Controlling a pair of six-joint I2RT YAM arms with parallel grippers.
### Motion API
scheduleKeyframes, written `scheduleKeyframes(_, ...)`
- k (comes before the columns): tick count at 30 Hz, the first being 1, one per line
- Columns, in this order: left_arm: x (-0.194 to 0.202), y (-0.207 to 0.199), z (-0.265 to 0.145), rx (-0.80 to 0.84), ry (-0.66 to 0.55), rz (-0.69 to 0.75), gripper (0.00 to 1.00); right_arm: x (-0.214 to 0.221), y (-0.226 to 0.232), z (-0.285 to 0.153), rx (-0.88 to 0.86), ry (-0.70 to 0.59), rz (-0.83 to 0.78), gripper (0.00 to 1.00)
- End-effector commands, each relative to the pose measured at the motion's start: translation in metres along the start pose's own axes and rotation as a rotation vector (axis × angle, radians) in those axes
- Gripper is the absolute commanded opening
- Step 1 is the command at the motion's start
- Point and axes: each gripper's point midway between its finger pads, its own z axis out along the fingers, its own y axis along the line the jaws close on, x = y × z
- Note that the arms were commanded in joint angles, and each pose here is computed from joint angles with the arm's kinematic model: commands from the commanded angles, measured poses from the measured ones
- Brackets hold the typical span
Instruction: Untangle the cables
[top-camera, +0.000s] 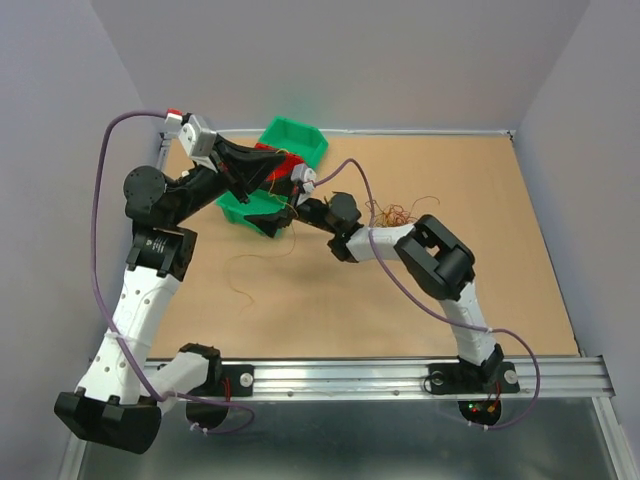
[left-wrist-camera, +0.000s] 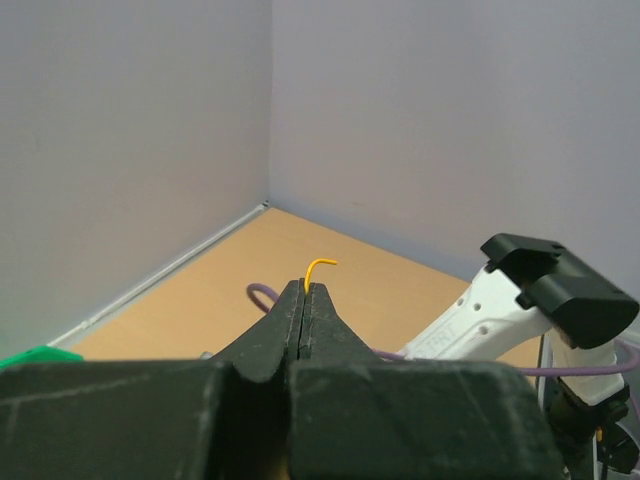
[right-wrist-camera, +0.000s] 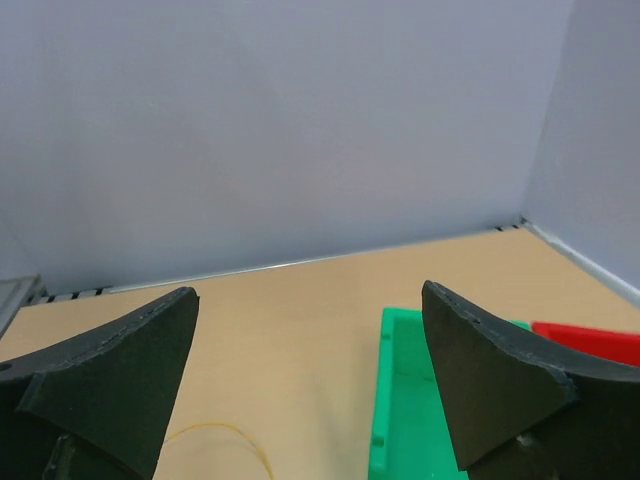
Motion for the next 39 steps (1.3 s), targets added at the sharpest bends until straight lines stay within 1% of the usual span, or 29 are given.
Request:
scheduleKeyframes(1, -0.025, -0.022, -0.011, 0.058, -0.082, 0.081, 0.00, -0.057, -0.019, -0.024, 0.205, -0.084, -0.116, 0.99)
scheduleKeyframes(2, -0.029, -0.028, -0.013, 0.077, -0.095, 0.095, 0.00, -0.068, -0.031, -0.043, 0.304, -0.083, -0.114, 1.00)
scheduleKeyframes(3, -0.029, -0.029, -0.014, 0.084, -0.098, 0.098, 0.00, -0.073, -0.038, -0.053, 0.350, -0.081, -0.110, 1.00)
scheduleKeyframes(4, -0.026, -0.030, -0.014, 0.089, -0.097, 0.095, 0.00, -0.078, -0.057, -0.068, 0.469, -0.086, -0.095, 1.00)
scheduleKeyframes(5, -0.030, -0.033, -0.016, 0.098, -0.111, 0.106, 0.00, -0.104, -0.072, -0.083, 0.551, -0.119, -0.064, 1.00)
scheduleKeyframes(6, -0.029, -0.034, -0.016, 0.098, -0.113, 0.107, 0.00, -0.086, -0.089, -0.105, 0.658, -0.041, -0.022, 1.00)
scheduleKeyframes(8, -0.029, -0.034, -0.018, 0.094, -0.119, 0.109, 0.00, -0.093, -0.104, -0.137, 0.775, -0.041, 0.005, 1.00)
scheduleKeyframes(9, -0.029, -0.035, -0.018, 0.095, -0.121, 0.112, 0.00, -0.115, -0.111, -0.152, 0.812, -0.085, 0.011, 1.00)
scheduleKeyframes(10, -0.029, -0.035, -0.019, 0.095, -0.123, 0.114, 0.00, -0.104, -0.112, -0.172, 0.858, -0.054, 0.022, 1.00)
scheduleKeyframes(11, -0.029, -0.035, -0.018, 0.095, -0.122, 0.109, 0.00, -0.108, -0.121, -0.187, 0.942, -0.057, 0.015, 1.00)
scheduleKeyframes(12, -0.028, -0.035, -0.017, 0.102, -0.121, 0.103, 0.00, -0.103, -0.126, -0.200, 1.010, 0.004, 0.003, 1.00)
scheduleKeyframes(13, -0.027, -0.036, -0.017, 0.108, -0.118, 0.098, 0.00, -0.102, -0.129, -0.207, 1.052, 0.034, -0.008, 1.00)
scheduleKeyframes(14, -0.026, -0.034, -0.016, 0.110, -0.117, 0.096, 0.00, -0.094, -0.123, -0.207, 1.002, 0.092, -0.041, 1.00)
scheduleKeyframes(15, -0.025, -0.034, -0.015, 0.113, -0.113, 0.091, 0.00, -0.092, -0.112, -0.201, 0.913, 0.108, -0.055, 1.00)
scheduleKeyframes(16, -0.023, -0.032, -0.015, 0.109, -0.110, 0.085, 0.00, -0.095, -0.097, -0.191, 0.802, 0.109, -0.068, 1.00)
scheduleKeyframes(17, -0.022, -0.030, -0.014, 0.107, -0.109, 0.081, 0.00, -0.076, -0.060, -0.178, 0.565, 0.174, -0.088, 1.00)
scheduleKeyframes(18, -0.022, -0.029, -0.013, 0.102, -0.109, 0.079, 0.00, -0.076, -0.041, -0.169, 0.441, 0.165, -0.104, 1.00)
scheduleKeyframes(20, -0.021, -0.027, -0.012, 0.101, -0.108, 0.076, 0.00, -0.070, -0.016, -0.163, 0.295, 0.185, -0.100, 1.00)
scheduleKeyframes(21, -0.021, -0.026, -0.012, 0.099, -0.107, 0.075, 0.00, -0.065, 0.003, -0.161, 0.186, 0.204, -0.100, 1.00)
scheduleKeyframes(26, -0.023, -0.027, -0.014, 0.088, -0.119, 0.094, 0.00, -0.056, 0.049, -0.154, -0.036, 0.226, -0.073, 1.00)
scheduleKeyframes(29, -0.024, -0.026, -0.014, 0.083, -0.122, 0.095, 0.00, -0.051, 0.058, -0.142, -0.074, 0.237, -0.060, 1.00)
scheduleKeyframes(30, -0.023, -0.026, -0.013, 0.082, -0.120, 0.091, 0.00, -0.040, 0.061, -0.136, -0.071, 0.257, -0.037, 1.00)
scheduleKeyframes(32, -0.023, -0.025, -0.013, 0.082, -0.120, 0.089, 0.00, -0.037, 0.058, -0.120, -0.081, 0.258, -0.060, 1.00)
scheduleKeyframes(33, -0.022, -0.025, -0.014, 0.080, -0.119, 0.089, 0.00, -0.021, 0.054, -0.116, -0.063, 0.282, -0.040, 1.00)
scheduleKeyframes(35, -0.022, -0.024, -0.013, 0.077, -0.120, 0.087, 0.00, -0.018, 0.045, -0.099, -0.040, 0.271, -0.042, 0.94)
scheduleKeyframes(36, -0.023, -0.025, -0.014, 0.077, -0.123, 0.090, 0.00, -0.004, 0.038, -0.097, -0.007, 0.291, -0.028, 0.91)
scheduleKeyframes(37, -0.023, -0.024, -0.014, 0.074, -0.123, 0.093, 0.00, 0.002, 0.033, -0.095, 0.007, 0.297, -0.021, 0.85)
scheduleKeyframes(38, -0.024, -0.023, -0.014, 0.068, -0.125, 0.095, 0.00, 0.001, 0.031, -0.090, 0.003, 0.290, -0.024, 0.66)
scheduleKeyframes(39, -0.025, -0.020, -0.015, 0.052, -0.130, 0.098, 0.00, 0.003, 0.031, -0.090, -0.001, 0.294, -0.021, 0.52)
